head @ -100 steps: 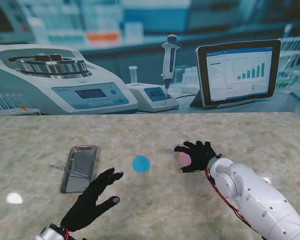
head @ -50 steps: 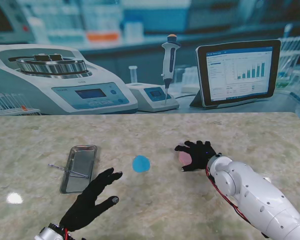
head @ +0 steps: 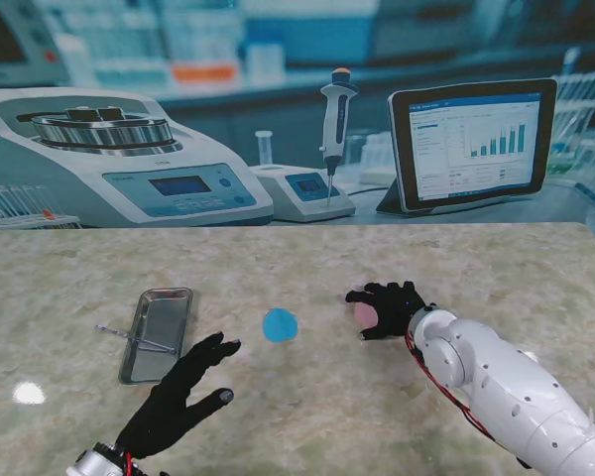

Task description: Line a culture dish with filter paper and press it flat with a glass rod

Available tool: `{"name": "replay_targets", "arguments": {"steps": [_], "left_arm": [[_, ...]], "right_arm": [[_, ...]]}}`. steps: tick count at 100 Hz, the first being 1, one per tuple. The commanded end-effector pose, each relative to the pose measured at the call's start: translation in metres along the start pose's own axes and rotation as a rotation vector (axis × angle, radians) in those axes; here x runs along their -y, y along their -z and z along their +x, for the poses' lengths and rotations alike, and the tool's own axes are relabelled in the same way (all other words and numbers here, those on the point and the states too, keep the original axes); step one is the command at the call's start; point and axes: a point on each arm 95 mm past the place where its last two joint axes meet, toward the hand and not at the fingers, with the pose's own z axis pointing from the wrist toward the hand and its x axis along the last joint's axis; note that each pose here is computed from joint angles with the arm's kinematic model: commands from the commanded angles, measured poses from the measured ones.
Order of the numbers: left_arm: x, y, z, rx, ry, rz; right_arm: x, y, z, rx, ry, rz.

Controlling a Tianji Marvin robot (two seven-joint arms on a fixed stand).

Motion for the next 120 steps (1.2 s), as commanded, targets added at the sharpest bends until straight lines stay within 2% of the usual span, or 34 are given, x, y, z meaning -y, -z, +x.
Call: {"name": "replay_targets", "arguments": {"steps": [1, 81, 120], "left_arm": [[-0.0013, 0.0018, 0.0009, 0.0, 0.005, -0.009], [0.0023, 0.0018, -0.0005, 0.003, 0.007, 0.001], [0.0036, 0.0014, -0.0008, 0.003, 0.007, 0.003]], "right_arm": [[0.0046, -0.001, 0.001, 0.004, -0.004, 0.009], [0.007, -0.0077, -0.0013, -0.031, -0.01, -0.034], [0.0017, -0.0072, 0.0009, -0.046, -0.001, -0.053]]}}
